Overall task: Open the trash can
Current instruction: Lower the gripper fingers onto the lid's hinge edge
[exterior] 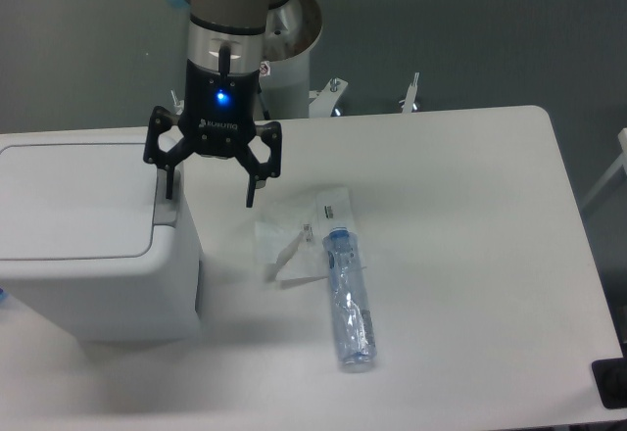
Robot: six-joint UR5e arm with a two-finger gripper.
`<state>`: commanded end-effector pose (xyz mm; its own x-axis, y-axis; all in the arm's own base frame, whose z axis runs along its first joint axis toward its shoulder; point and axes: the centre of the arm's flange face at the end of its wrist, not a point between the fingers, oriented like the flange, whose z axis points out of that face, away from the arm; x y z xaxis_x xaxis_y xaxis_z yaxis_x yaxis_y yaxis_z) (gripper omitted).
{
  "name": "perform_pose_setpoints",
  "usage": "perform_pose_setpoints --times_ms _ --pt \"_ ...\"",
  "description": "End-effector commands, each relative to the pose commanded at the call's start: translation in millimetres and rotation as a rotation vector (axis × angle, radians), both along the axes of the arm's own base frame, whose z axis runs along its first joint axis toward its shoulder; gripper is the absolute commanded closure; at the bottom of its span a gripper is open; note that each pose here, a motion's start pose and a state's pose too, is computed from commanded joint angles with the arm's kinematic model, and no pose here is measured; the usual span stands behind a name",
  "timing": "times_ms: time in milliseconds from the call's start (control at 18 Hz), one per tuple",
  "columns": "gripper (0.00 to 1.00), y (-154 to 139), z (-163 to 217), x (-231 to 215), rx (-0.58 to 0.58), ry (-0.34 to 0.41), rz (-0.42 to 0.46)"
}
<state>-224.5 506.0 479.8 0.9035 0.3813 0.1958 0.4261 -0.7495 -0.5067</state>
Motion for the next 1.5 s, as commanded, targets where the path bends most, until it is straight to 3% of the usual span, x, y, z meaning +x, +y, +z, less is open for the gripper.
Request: perform_pose_setpoints --times_ms 1500 --pt "0.00 2.2 -3.4 -2.5 -0.007 0.000 0.001"
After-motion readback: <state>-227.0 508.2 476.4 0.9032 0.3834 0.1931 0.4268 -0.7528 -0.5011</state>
